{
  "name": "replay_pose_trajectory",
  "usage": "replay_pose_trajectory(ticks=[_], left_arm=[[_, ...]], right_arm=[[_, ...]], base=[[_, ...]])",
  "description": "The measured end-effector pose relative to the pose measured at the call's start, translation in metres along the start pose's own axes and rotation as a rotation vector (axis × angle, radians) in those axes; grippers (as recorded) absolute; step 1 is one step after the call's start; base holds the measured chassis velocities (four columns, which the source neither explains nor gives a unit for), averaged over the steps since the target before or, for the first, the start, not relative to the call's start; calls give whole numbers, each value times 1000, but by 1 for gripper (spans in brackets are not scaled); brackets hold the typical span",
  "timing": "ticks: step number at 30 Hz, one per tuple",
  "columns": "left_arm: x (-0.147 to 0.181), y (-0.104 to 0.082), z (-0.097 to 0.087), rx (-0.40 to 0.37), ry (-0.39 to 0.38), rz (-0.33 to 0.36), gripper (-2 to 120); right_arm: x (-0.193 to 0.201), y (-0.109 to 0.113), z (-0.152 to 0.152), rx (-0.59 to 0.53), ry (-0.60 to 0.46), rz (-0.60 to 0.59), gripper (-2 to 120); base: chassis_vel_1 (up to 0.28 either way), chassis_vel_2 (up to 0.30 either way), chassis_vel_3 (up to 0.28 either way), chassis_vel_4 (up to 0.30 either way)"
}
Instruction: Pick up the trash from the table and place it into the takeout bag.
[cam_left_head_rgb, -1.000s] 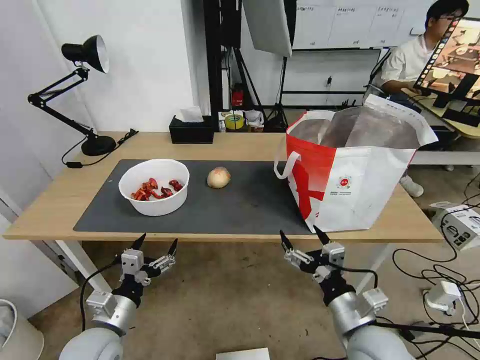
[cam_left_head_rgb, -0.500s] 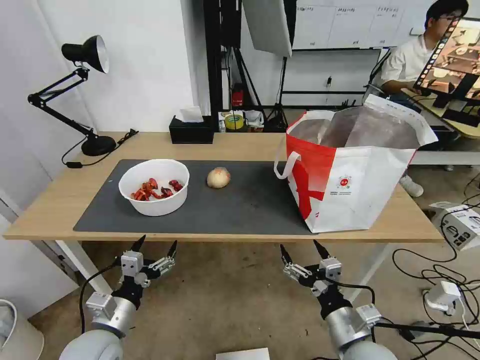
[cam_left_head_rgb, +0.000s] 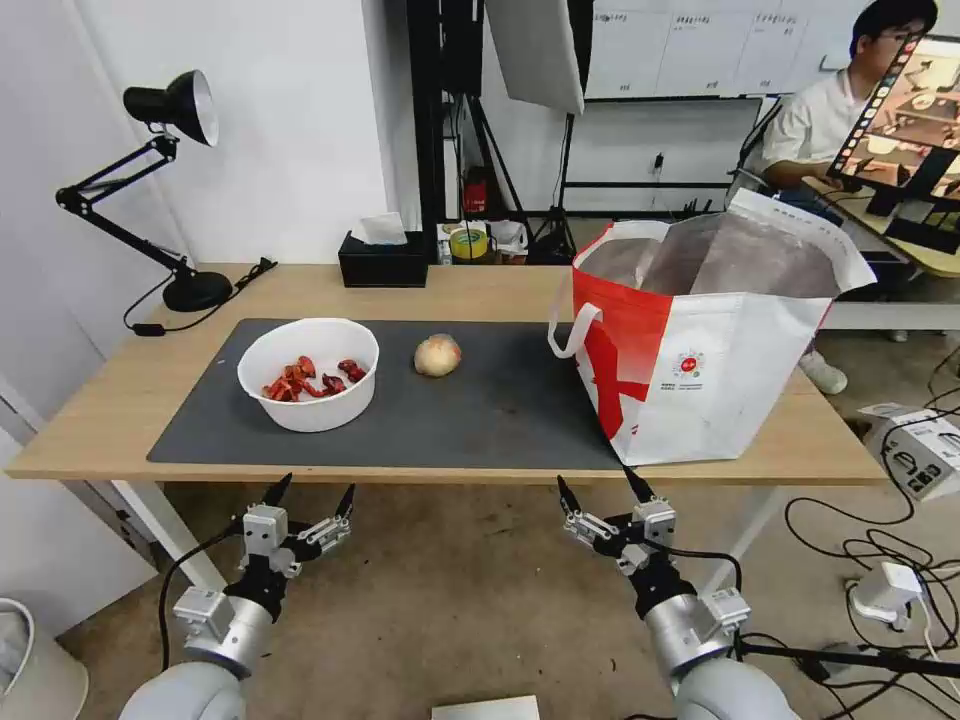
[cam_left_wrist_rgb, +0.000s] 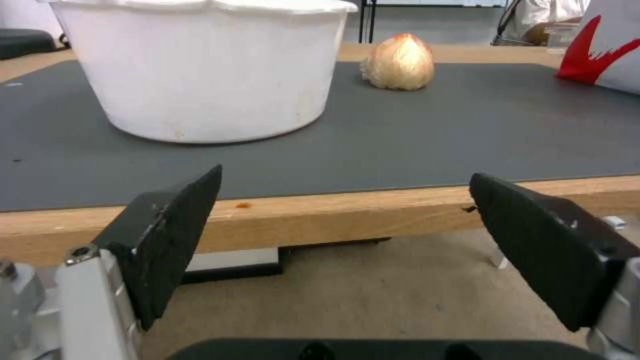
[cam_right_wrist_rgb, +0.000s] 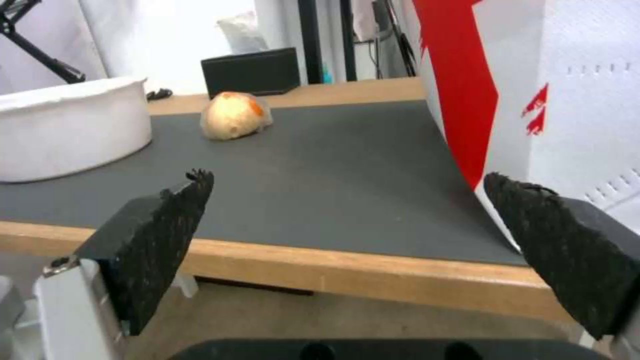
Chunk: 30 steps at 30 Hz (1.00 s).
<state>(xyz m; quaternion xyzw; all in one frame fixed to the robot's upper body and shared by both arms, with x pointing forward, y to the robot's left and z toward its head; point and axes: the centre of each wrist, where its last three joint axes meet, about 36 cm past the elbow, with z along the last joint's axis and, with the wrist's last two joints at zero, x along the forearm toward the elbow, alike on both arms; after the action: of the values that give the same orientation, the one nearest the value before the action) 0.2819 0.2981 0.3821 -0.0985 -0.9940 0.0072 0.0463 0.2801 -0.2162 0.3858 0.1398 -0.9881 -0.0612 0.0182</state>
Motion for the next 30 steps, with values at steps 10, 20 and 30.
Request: replay_pose_trajectory(ticks=[10, 20, 30], left_arm=[[-2, -1, 2, 4, -1, -4, 100], [-1, -4, 2, 6, -2, -7, 100], [6, -3, 2, 5, 6, -20, 100]], right_arm=[[-27, 5, -11, -25, -15, -72, 100], [-69, 4, -29, -74, 4, -229, 100], [-135, 4, -56, -75, 5, -342, 100]], base=[[0, 0, 0, 0], [0, 0, 0, 0], [0, 0, 0, 0]])
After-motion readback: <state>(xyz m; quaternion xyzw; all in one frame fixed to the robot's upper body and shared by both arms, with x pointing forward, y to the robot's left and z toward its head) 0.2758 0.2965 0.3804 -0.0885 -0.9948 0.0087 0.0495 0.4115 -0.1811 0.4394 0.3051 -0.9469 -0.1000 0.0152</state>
